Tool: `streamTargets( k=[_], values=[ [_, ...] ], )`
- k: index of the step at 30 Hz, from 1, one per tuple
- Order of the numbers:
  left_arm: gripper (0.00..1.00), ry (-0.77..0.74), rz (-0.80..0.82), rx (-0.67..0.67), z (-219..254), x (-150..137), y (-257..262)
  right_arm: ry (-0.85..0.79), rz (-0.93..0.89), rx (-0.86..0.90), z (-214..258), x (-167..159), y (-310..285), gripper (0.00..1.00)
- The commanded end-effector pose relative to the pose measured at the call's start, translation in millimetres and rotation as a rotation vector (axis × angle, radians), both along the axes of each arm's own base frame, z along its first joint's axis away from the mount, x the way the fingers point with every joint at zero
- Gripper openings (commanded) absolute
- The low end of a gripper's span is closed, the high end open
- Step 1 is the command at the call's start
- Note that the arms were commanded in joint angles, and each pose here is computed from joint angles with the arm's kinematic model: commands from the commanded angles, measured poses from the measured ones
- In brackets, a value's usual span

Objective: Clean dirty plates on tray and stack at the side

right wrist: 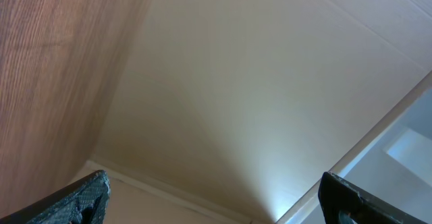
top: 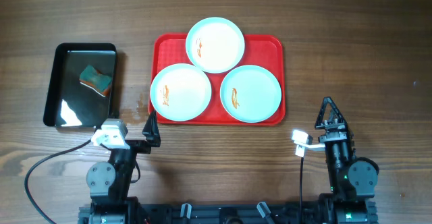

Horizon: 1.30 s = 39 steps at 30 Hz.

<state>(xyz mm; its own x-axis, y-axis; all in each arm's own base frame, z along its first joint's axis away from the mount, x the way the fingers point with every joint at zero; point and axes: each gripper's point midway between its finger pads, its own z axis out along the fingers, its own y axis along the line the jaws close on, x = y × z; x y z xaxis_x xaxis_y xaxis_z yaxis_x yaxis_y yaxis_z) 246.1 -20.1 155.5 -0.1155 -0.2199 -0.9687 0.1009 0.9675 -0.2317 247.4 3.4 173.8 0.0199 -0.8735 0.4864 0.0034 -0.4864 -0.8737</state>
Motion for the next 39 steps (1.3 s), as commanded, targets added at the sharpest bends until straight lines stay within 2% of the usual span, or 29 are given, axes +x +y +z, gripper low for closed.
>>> streamTargets(
  k=[1,3,5,6,8,9,10,11,12,14,16,18,20,22,24,29,31,33,36,39],
  values=[
    [1.00,-0.001,0.000,0.016,-2.2,0.6,-0.4,0.004,-0.020,-0.042,-1.1,0.5,-3.6,1.00],
    [1.00,-0.006,-0.196,-0.207,10.9,-6.8,-35.8,0.004,-0.020,-0.042,-1.1,0.5,-3.6,1.00],
    [1.00,0.192,-0.599,-0.566,15.9,-46.1,-99.5,0.004,-0.020,-0.042,-1.1,0.5,-3.6,1.00],
    [1.00,0.241,-0.646,-0.654,19.9,-53.0,-106.2,0.004,-0.020,-0.042,-1.1,0.5,-3.6,1.00],
    [1.00,0.287,-0.640,-0.797,28.0,-53.4,-106.4,0.004,-0.020,-0.042,-1.1,0.5,-3.6,1.00],
    [1.00,0.139,-0.714,-0.799,67.5,-59.4,-106.5,0.004,-0.020,-0.042,-1.1,0.5,-3.6,1.00],
    [1.00,-0.019,-0.773,-0.736,99.2,-69.5,-105.8,0.004,-0.020,-0.042,-1.1,0.5,-3.6,1.00],
    [1.00,-0.117,-0.782,-0.705,119.7,-75.0,-102.4,0.004,-0.020,-0.042,-1.1,0.5,-3.6,1.00],
    [0.99,-0.177,-0.735,-0.701,136.8,-73.0,-94.4,0.004,-0.020,-0.042,-1.1,0.5,-3.6,0.99],
    [0.99,-0.172,-0.570,-0.653,147.2,-55.9,-77.0,0.004,-0.020,-0.042,-1.1,0.5,-3.6,1.00],
    [0.99,-0.062,-0.327,-0.531,139.1,-33.9,-51.2,0.004,-0.020,-0.041,-1.1,0.5,-3.6,1.00],
    [0.99,0.129,0.001,-0.438,124.1,-17.1,-6.4,0.004,-0.020,-0.042,-1.1,0.5,-3.6,1.00],
    [1.00,0.298,0.198,-0.352,120.3,-6.1,23.3,0.004,-0.020,-0.042,-1.1,0.5,-3.6,1.00],
    [1.00,0.471,0.268,-0.277,119.0,10.5,34.4,0.004,-0.020,-0.042,-1.1,0.5,-3.6,1.00],
    [1.00,0.577,0.275,-0.253,123.8,29.5,35.4,0.004,-0.020,-0.042,-1.1,0.5,-3.6,1.00],
    [1.00,0.672,0.305,-0.235,123.5,87.0,42.9,0.004,-0.020,-0.041,-1.1,0.5,-3.6,1.00],
    [1.00,0.755,0.422,-0.269,113.4,102.6,59.4,0.004,-0.020,-0.041,-1.1,0.5,-3.6,1.00],
    [1.00,0.893,0.575,-0.282,94.6,117.1,85.0,0.004,-0.020,-0.042,-1.1,0.5,-3.6,1.00],
    [1.00,1.016,0.602,-0.228,54.2,144.7,106.7,0.004,-0.020,-0.042,-1.1,0.5,-3.6,1.00],
    [1.00,1.111,0.673,-0.239,5.1,156.1,133.8,0.004,-0.020,-0.042,-1.1,0.5,-3.6,1.00]
  ],
)
